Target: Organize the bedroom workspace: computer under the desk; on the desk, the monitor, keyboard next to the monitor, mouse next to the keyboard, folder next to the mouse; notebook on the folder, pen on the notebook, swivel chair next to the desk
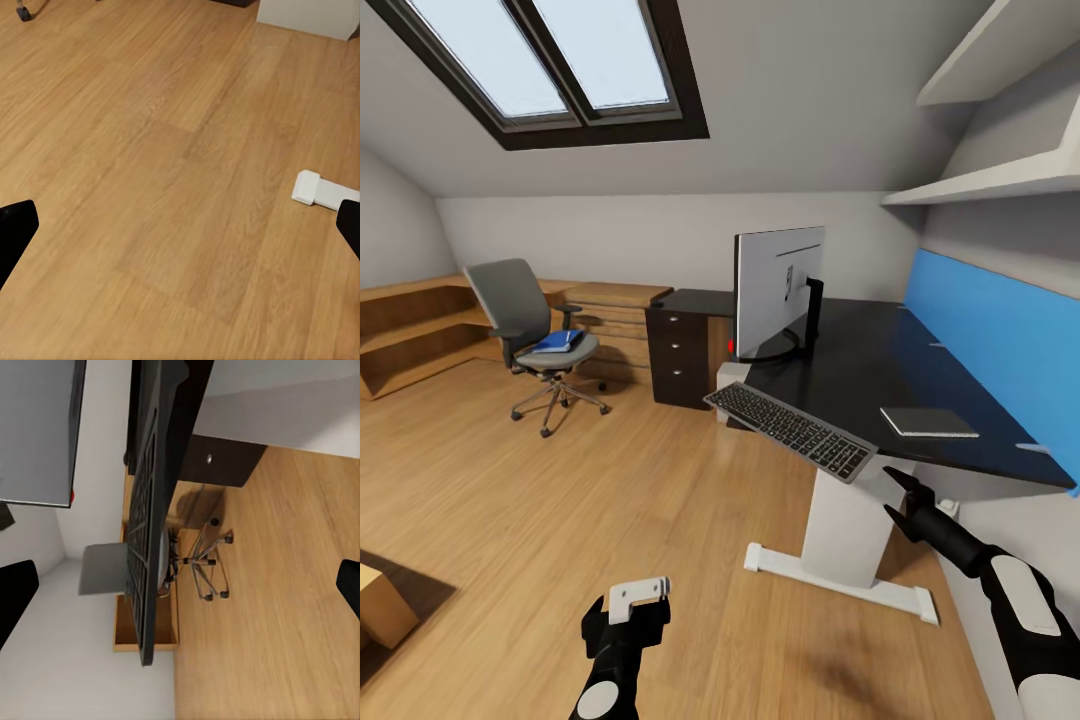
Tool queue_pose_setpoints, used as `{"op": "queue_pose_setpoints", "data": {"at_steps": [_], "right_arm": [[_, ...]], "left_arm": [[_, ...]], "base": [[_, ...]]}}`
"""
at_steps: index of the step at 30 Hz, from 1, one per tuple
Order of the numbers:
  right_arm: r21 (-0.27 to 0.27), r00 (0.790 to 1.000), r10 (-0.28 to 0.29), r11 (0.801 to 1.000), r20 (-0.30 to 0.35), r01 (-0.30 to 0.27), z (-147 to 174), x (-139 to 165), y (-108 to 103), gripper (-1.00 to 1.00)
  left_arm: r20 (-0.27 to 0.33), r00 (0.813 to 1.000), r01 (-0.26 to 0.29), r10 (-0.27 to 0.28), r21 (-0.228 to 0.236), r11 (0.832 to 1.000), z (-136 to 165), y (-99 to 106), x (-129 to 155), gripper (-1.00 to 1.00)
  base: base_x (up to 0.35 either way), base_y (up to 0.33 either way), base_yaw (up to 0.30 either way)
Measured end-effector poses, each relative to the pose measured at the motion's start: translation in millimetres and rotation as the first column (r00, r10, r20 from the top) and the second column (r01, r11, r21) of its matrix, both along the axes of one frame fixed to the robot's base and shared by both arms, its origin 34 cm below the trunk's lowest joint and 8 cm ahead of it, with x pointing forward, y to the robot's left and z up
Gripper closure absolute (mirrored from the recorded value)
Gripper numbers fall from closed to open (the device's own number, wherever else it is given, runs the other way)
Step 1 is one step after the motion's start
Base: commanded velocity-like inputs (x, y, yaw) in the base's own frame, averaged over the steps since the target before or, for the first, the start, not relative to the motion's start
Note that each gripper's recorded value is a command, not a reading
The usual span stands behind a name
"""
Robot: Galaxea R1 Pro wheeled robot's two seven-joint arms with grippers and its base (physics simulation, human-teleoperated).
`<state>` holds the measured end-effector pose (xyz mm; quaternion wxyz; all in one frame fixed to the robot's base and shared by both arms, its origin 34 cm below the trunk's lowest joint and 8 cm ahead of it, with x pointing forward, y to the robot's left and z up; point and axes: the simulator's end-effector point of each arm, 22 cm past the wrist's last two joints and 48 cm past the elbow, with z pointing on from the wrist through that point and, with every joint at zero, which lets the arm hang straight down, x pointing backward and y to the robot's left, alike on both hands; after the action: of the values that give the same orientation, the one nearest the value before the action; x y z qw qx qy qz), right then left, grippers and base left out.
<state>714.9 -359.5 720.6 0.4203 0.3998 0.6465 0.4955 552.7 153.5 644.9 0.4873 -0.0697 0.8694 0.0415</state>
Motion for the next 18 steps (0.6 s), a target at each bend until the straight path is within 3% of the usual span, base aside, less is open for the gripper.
{"op": "queue_pose_setpoints", "data": {"at_steps": [18], "right_arm": [[0.01, 1.0, 0.019, 1.0, 0.0, -0.019, 0.5, -1.4, 4.8, -1.0]], "left_arm": [[0.0, 1.0, 0.004, -0.004, 0.003, 1.0, -0.3, -0.1, -0.3, -1.0]], "base": [[0.148, 0.031, 0.0]]}}
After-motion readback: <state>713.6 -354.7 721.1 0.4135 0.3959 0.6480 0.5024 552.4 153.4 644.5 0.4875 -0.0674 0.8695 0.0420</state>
